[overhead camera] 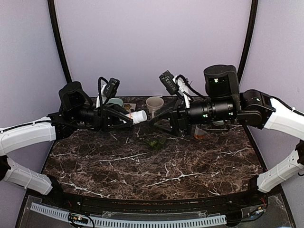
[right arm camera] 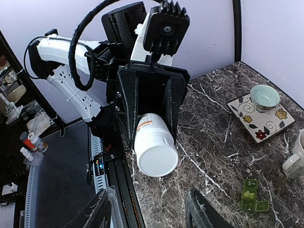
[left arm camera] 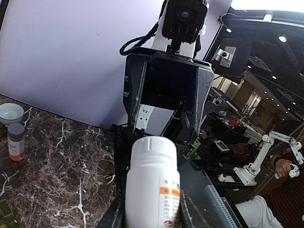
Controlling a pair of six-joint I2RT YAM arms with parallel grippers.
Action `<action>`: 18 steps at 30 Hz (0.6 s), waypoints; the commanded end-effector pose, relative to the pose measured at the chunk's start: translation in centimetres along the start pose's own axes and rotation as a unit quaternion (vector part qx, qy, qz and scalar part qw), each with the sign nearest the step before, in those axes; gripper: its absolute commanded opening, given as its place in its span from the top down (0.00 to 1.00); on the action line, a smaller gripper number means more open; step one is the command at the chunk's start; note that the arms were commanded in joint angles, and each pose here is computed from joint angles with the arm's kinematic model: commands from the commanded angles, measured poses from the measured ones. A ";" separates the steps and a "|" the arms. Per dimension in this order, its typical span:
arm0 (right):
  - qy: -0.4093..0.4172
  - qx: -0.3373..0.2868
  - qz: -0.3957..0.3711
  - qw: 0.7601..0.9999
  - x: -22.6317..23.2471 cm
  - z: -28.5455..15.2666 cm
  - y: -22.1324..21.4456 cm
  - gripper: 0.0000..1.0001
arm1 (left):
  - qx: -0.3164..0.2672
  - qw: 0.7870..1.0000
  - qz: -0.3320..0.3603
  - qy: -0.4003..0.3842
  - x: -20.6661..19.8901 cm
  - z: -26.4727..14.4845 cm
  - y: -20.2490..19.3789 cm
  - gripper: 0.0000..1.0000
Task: Sort the pills into containers
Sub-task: Screw the lid of the pill bottle onto the pill bottle.
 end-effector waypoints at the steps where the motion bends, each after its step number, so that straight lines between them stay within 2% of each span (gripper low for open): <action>1: 0.020 0.003 -0.029 0.999 1.4 0.7 0.6 0.46 | -0.005 0.999 0.014 -0.045 -1.3 0.0 1.7 1.00; 18: 0.005 0.023 -0.056 0.998 1.9 2.6 0.4 0.49 | 0.010 0.997 -0.006 -0.074 -1.3 0.2 1.1 1.00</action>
Point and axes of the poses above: each gripper's point midway between its finger pads, its own z axis out along the fingers, its own x axis along the line the jaws close on, y = z × x, the point moved 4 cm from there along -z, back along the fingers, and after that the axes turned 12 degrees about z, right-handed, at the moved point
